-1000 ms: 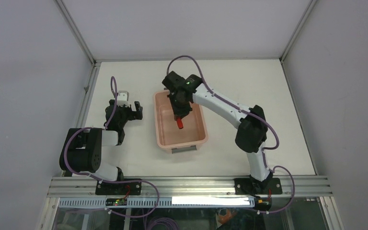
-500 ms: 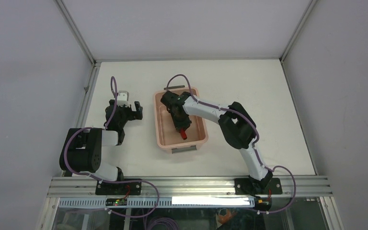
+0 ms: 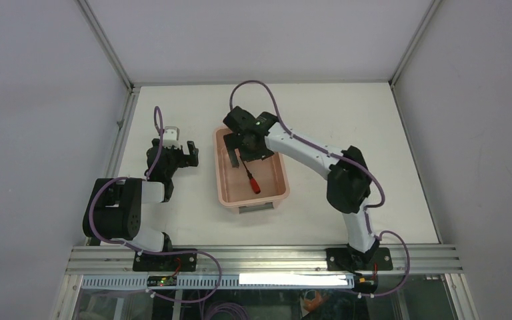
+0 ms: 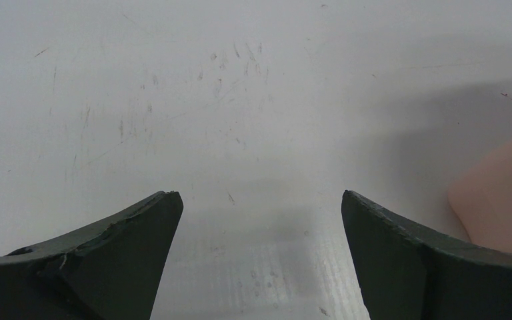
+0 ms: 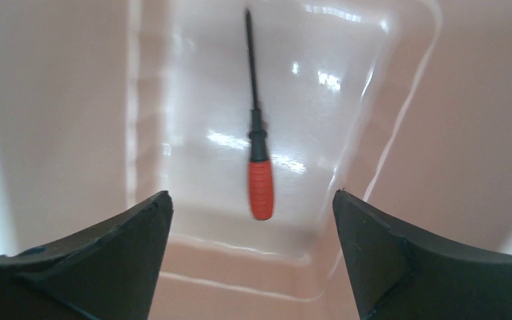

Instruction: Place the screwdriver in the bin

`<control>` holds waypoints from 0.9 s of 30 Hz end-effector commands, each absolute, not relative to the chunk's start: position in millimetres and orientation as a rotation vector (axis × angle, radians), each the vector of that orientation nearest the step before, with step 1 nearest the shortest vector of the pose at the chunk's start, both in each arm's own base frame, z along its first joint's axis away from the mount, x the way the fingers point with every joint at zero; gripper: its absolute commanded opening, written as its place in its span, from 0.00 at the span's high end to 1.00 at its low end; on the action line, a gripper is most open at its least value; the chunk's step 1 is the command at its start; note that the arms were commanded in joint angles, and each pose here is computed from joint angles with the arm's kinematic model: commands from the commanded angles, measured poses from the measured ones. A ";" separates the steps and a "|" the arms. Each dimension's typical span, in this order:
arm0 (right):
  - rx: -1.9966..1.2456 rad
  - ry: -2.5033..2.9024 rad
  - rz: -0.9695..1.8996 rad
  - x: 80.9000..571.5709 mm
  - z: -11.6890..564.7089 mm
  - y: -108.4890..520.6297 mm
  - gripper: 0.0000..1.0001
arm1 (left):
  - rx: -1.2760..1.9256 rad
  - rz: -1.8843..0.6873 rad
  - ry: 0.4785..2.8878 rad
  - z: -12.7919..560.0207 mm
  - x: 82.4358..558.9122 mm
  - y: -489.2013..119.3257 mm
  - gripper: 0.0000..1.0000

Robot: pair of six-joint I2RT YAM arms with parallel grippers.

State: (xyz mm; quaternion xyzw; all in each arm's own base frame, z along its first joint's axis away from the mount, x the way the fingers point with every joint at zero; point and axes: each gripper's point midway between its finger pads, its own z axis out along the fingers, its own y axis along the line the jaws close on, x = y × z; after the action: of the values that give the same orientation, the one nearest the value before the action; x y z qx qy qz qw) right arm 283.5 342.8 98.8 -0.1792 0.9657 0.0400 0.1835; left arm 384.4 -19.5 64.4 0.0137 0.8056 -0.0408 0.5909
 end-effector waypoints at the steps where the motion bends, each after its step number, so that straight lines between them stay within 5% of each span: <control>1: -0.517 2.478 0.268 296.6 213.7 343.3 0.01 | 0.026 -0.105 1.813 80.6 392.7 -18.0 0.01; 12: -0.527 2.219 0.386 319.0 299.2 265.9 0.01 | 0.026 -0.104 1.814 80.3 392.8 -17.9 0.01; 21: -0.292 2.060 0.304 339.9 230.5 137.6 0.01 | 0.027 -0.104 1.814 80.5 392.8 -18.0 0.01; 27: -0.231 2.069 0.279 329.3 174.2 106.3 0.01 | 0.027 -0.105 1.815 80.2 392.6 -18.1 0.01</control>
State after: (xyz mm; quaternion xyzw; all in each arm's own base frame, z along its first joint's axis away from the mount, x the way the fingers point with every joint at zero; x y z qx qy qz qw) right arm 310.8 102.3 158.1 -0.0849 0.9004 0.0897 0.4172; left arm 384.4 -19.5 64.3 0.0138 0.8057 -0.0410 0.5907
